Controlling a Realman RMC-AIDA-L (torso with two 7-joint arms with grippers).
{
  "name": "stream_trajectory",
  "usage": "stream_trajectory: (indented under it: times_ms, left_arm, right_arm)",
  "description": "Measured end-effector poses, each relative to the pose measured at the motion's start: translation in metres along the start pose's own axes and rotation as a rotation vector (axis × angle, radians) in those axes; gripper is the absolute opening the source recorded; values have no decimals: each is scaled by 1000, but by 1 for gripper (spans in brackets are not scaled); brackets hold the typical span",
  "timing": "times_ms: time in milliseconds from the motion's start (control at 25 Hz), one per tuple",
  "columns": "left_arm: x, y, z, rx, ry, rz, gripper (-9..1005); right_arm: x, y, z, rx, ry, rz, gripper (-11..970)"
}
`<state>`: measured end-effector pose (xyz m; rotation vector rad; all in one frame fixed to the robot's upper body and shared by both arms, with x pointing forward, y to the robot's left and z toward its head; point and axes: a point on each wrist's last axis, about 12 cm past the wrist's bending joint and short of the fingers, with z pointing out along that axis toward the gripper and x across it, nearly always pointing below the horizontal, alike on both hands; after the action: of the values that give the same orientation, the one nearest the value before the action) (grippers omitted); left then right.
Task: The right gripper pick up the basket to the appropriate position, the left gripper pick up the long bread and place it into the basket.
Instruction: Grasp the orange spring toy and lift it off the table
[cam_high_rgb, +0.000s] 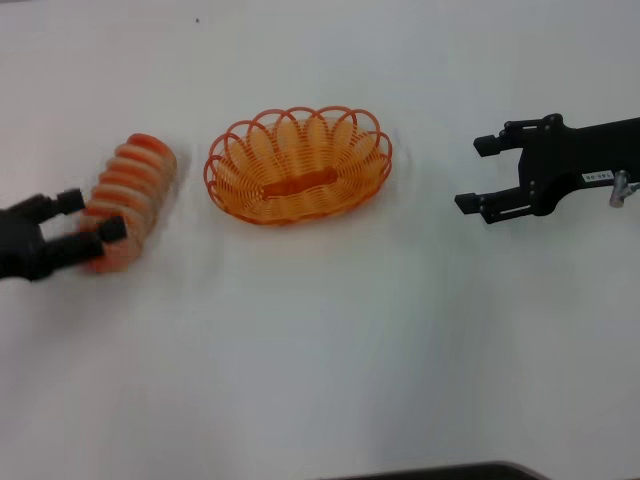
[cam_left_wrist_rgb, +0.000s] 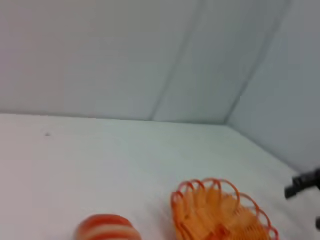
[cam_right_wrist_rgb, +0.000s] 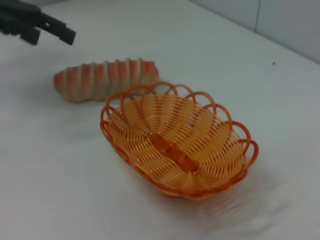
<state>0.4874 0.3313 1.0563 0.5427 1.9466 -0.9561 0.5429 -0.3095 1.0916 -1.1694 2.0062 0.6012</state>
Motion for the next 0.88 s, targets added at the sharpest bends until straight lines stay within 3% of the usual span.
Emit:
stream_trajectory:
  times_ms: [240,440,480,520,640,760,880]
  left_arm:
    - [-42,9,-10,-71,41,-172,908]
    - [-86,12,3,-177,263,-170,908]
    - [-86,12,3,-177,263,-170,908]
    - [-103,8,17,-251,383,-132,908]
    - [-123,3,34,-338,496,-79,907]
    - [-141,-5,59,-386,577,-65,907]
    - [-145,-8,73,-398,642,-58,907]
  right_arm:
    - [-3,-1,1,4,-5,-4,861]
    - [-8,-4,2,12,-8,0,861]
    - [-8,-4,2,12,-8,0,862]
    - [-8,-5,2,15,-8,2,862]
    - [-9,-6,2,20,-8,3,862]
    - [-10,-6,1,23,-8,0,862]
    - [-11,-7,1,25,-9,0,861]
